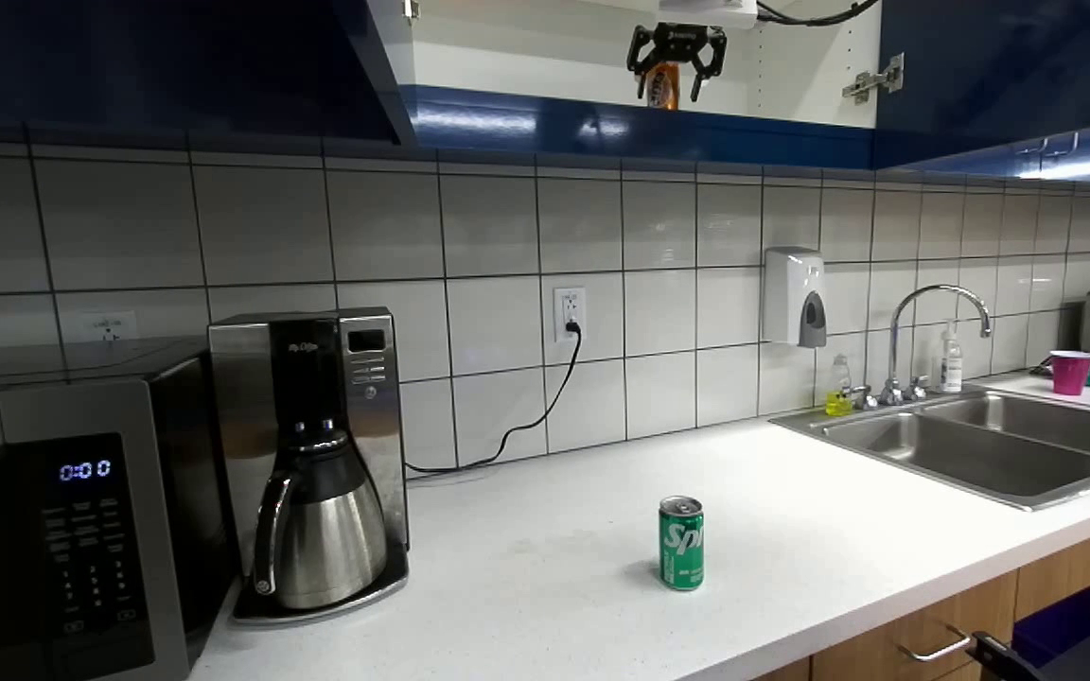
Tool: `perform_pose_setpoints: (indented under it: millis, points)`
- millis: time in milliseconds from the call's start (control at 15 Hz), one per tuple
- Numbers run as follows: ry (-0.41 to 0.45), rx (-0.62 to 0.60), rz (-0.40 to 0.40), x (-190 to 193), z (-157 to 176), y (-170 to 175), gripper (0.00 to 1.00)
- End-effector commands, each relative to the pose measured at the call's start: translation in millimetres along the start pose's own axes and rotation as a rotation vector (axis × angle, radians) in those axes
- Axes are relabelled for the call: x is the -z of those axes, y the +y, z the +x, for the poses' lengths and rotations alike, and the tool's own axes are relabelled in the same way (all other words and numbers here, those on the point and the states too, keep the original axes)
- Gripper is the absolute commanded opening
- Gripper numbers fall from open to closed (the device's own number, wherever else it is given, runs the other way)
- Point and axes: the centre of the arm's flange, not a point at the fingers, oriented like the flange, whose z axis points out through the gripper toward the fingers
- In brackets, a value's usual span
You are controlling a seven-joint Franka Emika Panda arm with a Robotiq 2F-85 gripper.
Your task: Put the orange can on the counter.
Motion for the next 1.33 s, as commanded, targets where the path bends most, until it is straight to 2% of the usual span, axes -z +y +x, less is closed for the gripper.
perform_pose_setpoints:
  millis: [0, 933, 1000, 1067, 1267]
  points:
    - [0.024, -0.018, -0.011, 0, 14, -8, 1.00]
    - [0.033, -0.036, -0.015, -22, 11, -27, 1.00]
    - [0.037, -0.036, -0.015, -23, 11, -28, 0.75]
    - [0.038, -0.038, -0.014, -24, 11, -28, 0.74]
    - [0.047, -0.039, -0.010, -24, 11, -29, 0.49]
